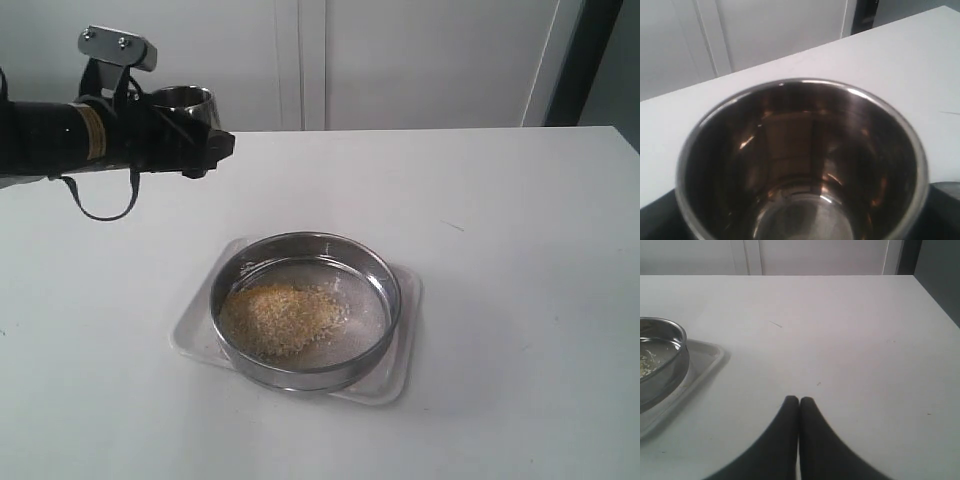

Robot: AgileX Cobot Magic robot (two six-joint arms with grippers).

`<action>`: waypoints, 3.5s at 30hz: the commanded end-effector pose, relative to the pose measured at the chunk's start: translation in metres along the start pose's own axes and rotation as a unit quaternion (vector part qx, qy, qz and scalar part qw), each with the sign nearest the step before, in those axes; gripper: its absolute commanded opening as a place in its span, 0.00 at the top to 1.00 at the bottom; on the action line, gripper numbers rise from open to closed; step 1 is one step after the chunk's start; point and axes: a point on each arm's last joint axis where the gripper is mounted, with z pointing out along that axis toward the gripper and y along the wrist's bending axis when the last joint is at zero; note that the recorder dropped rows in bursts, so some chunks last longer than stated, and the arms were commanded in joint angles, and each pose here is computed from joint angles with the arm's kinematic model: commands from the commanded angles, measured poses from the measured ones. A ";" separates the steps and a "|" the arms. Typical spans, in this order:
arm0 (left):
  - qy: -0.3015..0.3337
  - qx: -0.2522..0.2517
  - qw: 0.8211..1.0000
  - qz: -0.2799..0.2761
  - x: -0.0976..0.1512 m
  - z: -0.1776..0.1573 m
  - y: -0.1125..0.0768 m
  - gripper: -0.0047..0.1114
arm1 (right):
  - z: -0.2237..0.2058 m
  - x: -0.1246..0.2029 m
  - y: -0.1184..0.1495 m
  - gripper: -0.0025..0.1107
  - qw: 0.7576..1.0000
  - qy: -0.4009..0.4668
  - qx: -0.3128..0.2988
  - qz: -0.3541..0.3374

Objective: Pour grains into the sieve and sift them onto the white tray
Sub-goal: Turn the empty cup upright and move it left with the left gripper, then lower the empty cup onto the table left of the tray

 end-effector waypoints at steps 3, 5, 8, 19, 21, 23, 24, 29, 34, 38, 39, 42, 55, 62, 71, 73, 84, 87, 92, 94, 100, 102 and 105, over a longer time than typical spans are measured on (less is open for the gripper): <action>0.007 -0.005 0.999 -0.032 0.020 -0.014 0.022 0.96 | 0.000 0.000 0.000 0.98 1.000 -0.006 -0.001 -0.001; 0.013 -0.008 0.999 -0.041 0.029 -0.017 0.028 0.96 | 0.000 0.000 0.000 0.98 1.000 -0.006 -0.001 -0.001; 0.016 -0.002 0.998 -0.054 0.041 -0.023 0.035 0.96 | 0.000 0.000 0.000 0.98 1.000 -0.006 -0.001 -0.001; 0.021 -0.017 0.999 -0.045 0.080 -0.037 0.039 0.96 | 0.000 0.000 0.000 0.98 1.000 -0.006 -0.001 -0.001; 0.006 -0.011 0.999 -0.038 0.084 -0.039 0.036 0.96 | 0.000 0.000 0.000 0.98 1.000 -0.006 -0.001 -0.001; -0.007 0.003 1.000 -0.023 0.088 -0.042 0.031 0.96 | 0.000 0.000 0.000 0.98 1.000 -0.006 -0.001 -0.001; -0.013 0.009 1.000 -0.017 0.090 -0.043 0.029 0.96 | 0.000 0.000 0.000 0.98 1.000 -0.006 -0.001 -0.001; -0.028 -0.007 0.999 -0.043 0.106 -0.051 0.025 0.96 | 0.000 0.000 0.000 0.98 1.000 -0.006 -0.001 -0.001; -0.026 -0.029 0.998 -0.044 0.123 -0.060 0.022 0.96 | 0.000 0.000 0.000 0.98 1.000 -0.006 -0.001 -0.001; -0.039 -0.051 0.997 -0.040 0.134 -0.069 0.020 0.96 | 0.000 0.000 0.000 0.98 1.000 -0.006 -0.001 -0.001; -0.037 -0.056 0.997 -0.037 0.138 -0.072 0.019 0.96 | 0.000 0.000 0.000 0.98 1.000 -0.006 -0.001 -0.001; -0.025 -0.077 0.996 -0.022 0.147 -0.078 0.018 0.96 | 0.000 0.000 0.000 0.98 1.000 -0.006 -0.001 -0.001; 0.007 -0.112 0.993 -0.021 0.169 -0.074 0.025 0.96 | 0.000 0.000 0.000 0.98 1.000 -0.006 -0.001 -0.001; 0.010 -0.123 0.991 -0.043 0.181 -0.068 0.029 0.96 | 0.000 0.000 0.000 0.98 1.000 -0.006 -0.001 -0.001; 0.035 -0.152 0.985 -0.070 0.194 -0.066 0.034 0.96 | 0.000 0.000 0.000 0.98 1.000 -0.006 -0.001 -0.001; 0.035 -0.152 0.985 -0.070 0.194 -0.066 0.034 0.96 | 0.000 0.000 0.000 0.98 1.000 -0.006 -0.001 -0.001; 0.041 -0.117 0.992 -0.029 0.194 -0.064 0.028 0.32 | 0.000 0.000 0.000 0.98 1.000 -0.006 -0.001 -0.001; 0.044 -0.116 0.992 -0.029 0.194 -0.064 0.028 0.15 | 0.000 0.000 0.000 0.98 1.000 -0.006 -0.001 -0.001; 0.044 -0.118 0.992 -0.030 0.195 -0.064 0.028 0.05 | 0.000 0.000 0.000 0.98 1.000 -0.006 -0.001 -0.001; 0.044 -0.118 0.992 -0.030 0.195 -0.064 0.028 0.05 | 0.000 0.000 0.000 0.98 1.000 -0.006 -0.001 -0.001; 0.020 -0.119 0.992 -0.027 0.188 -0.065 0.028 0.05 | 0.000 0.000 0.000 0.98 1.000 -0.006 -0.001 -0.001; 0.007 -0.119 0.993 -0.026 0.184 -0.066 0.028 0.05 | 0.000 0.000 0.000 0.98 1.000 -0.006 -0.001 -0.001; -0.009 -0.120 0.992 -0.021 0.177 -0.068 0.028 0.05 | 0.000 0.000 0.000 0.98 1.000 -0.006 -0.001 -0.001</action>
